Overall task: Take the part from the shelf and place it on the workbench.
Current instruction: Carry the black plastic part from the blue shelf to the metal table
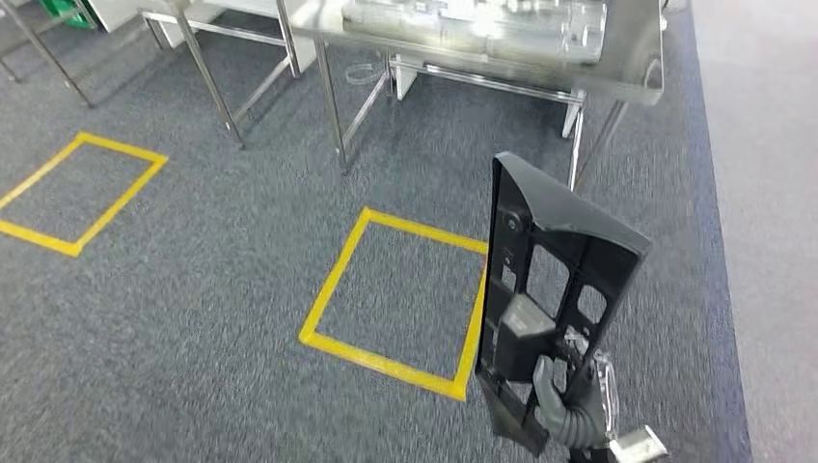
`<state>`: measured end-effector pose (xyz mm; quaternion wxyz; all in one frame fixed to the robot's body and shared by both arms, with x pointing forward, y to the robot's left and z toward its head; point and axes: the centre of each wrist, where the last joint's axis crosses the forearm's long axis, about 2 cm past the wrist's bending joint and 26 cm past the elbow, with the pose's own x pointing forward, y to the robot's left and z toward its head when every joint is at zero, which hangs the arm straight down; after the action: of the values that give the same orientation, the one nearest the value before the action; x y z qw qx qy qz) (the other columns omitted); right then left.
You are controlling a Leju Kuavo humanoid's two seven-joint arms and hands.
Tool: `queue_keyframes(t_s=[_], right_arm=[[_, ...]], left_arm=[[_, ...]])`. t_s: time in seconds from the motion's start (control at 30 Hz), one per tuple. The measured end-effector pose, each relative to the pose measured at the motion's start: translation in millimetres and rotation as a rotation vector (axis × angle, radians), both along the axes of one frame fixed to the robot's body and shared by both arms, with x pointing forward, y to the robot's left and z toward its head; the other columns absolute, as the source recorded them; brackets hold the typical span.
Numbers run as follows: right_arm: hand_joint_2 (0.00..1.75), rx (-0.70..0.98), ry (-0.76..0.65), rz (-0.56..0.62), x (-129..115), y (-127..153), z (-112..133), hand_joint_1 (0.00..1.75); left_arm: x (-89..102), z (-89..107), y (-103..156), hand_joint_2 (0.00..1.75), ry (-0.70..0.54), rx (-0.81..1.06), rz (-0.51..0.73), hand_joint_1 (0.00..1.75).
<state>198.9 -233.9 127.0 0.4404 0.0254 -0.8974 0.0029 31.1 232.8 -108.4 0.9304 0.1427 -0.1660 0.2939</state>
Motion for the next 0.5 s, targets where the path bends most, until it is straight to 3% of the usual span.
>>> queue_keyframes(t_s=[0.5], right_arm=[[1.75,-0.048,0.041,0.032,20,0,1,1.75]], left_arm=[[5.6,0.7,-1,0.00,0.005,-0.005,0.011,0.00]])
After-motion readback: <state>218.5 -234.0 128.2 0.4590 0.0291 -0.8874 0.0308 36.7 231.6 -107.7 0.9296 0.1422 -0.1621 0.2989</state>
